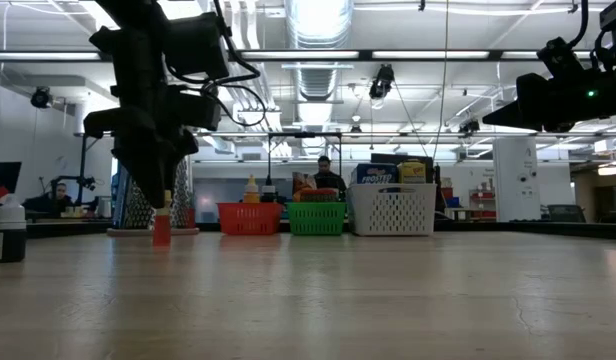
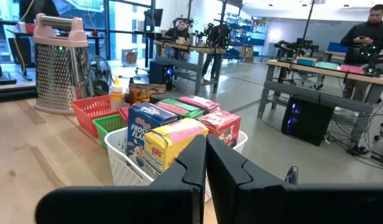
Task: Pick & Place Kitchen Items
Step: Put the small orange food coloring bottle into the red bin
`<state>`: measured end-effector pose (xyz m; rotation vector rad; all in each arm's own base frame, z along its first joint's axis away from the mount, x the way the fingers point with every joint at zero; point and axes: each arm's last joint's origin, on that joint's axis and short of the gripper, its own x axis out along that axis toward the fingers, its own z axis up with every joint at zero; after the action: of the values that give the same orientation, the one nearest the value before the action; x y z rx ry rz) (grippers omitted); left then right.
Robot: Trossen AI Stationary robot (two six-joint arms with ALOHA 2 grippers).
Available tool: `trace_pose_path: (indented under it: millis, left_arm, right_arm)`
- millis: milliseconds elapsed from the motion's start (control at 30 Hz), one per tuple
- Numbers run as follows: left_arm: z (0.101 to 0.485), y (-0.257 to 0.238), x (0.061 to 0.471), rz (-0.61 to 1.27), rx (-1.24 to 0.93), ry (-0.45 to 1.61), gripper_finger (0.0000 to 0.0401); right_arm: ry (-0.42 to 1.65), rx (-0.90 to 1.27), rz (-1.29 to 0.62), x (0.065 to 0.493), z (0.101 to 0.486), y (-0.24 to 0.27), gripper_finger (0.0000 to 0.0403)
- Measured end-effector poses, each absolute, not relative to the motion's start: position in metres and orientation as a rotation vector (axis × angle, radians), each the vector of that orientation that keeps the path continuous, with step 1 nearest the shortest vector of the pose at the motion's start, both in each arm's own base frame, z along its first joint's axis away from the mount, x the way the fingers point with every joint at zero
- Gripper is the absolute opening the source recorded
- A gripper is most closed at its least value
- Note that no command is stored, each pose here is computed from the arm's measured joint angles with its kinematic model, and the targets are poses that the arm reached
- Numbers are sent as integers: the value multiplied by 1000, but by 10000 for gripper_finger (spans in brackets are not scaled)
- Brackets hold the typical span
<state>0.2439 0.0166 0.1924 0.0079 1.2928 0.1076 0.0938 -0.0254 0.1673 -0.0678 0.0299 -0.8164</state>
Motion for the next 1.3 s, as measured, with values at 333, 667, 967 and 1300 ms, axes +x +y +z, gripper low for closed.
trace_pose_path:
  millis: [333,667,967,1300]
  left_arm:
    - [202,21,248,129,-14,1280,103]
    - [263,55,269,245,-87,1093,103]
    - [308,116,280,399,-134,998,103]
    - [303,177,298,347,-86,1171,102]
  right_arm:
    - [30,-68,-816,94,167,-25,8]
    - [30,-68,-816,94,167,-25,8]
    - [30,-68,-816,94,167,-25,8]
    - [30,-68,-816,94,167,-25,8]
